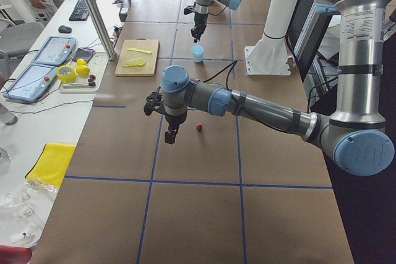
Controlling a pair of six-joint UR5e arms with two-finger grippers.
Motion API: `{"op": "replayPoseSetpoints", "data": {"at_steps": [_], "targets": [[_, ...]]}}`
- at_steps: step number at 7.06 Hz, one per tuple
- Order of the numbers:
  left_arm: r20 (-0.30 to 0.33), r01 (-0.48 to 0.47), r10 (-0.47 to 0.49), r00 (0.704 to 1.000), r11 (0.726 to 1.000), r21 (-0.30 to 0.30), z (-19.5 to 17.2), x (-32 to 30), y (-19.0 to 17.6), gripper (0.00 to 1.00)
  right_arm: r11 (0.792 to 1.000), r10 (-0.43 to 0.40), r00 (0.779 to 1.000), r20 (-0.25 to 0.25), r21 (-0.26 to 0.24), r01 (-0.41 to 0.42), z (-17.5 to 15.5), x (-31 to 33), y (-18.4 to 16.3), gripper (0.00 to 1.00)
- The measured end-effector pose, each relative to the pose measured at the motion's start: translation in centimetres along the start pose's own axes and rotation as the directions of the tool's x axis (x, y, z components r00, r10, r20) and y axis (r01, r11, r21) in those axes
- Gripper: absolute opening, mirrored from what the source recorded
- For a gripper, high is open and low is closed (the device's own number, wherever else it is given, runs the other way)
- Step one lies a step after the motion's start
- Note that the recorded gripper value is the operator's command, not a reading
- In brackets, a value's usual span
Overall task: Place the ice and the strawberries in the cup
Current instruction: 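Open the right gripper to drop the ice cube into the cup, then move the right gripper back to the pink bowl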
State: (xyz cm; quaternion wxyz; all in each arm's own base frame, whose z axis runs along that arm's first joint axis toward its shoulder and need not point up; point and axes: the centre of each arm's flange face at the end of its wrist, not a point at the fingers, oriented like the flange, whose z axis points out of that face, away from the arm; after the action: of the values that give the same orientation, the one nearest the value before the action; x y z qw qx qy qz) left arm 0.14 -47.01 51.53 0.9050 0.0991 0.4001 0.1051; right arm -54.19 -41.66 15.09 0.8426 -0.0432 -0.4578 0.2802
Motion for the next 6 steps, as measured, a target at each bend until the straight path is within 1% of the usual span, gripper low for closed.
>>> {"op": "replayPoseSetpoints", "data": {"at_steps": [1, 2, 3, 4, 5, 6], "targets": [[-0.008, 0.0, 0.0, 1.0, 1.0, 0.0, 0.0, 0.1, 0.0, 1.0, 1.0, 0.0, 1.0, -0.003, 0.001, 0.0, 0.2, -0.3, 0.1, 0.71], [-0.015, 0.0, 0.0, 1.0, 1.0, -0.001, 0.0, 0.1, 0.0, 1.0, 1.0, -0.001, 1.0, -0.004, 0.002, 0.001, 0.3, -0.5, 0.2, 0.72], [-0.017, 0.001, -0.001, 1.0, 1.0, -0.001, 0.0, 0.2, 0.0, 1.0, 1.0, 0.001, 1.0, -0.002, 0.005, -0.001, 0.2, -0.5, -0.1, 0.75], [-0.018, 0.001, -0.001, 1.0, 1.0, -0.001, 0.0, 0.1, 0.0, 1.0, 1.0, 0.009, 1.0, 0.001, 0.016, -0.009, -0.3, 0.1, -1.4, 0.82], [-0.019, 0.001, -0.001, 1.0, 1.0, -0.002, 0.1, 0.1, 0.0, 1.0, 0.999, 0.018, 1.0, -0.004, 0.032, -0.018, -1.0, 1.8, -3.9, 0.82], [-0.019, 0.002, -0.002, 1.0, 1.0, -0.002, 0.1, 0.1, 0.0, 1.0, 0.999, 0.011, 1.0, -0.013, 0.042, -0.011, -2.6, 5.3, -7.8, 0.82]]}}
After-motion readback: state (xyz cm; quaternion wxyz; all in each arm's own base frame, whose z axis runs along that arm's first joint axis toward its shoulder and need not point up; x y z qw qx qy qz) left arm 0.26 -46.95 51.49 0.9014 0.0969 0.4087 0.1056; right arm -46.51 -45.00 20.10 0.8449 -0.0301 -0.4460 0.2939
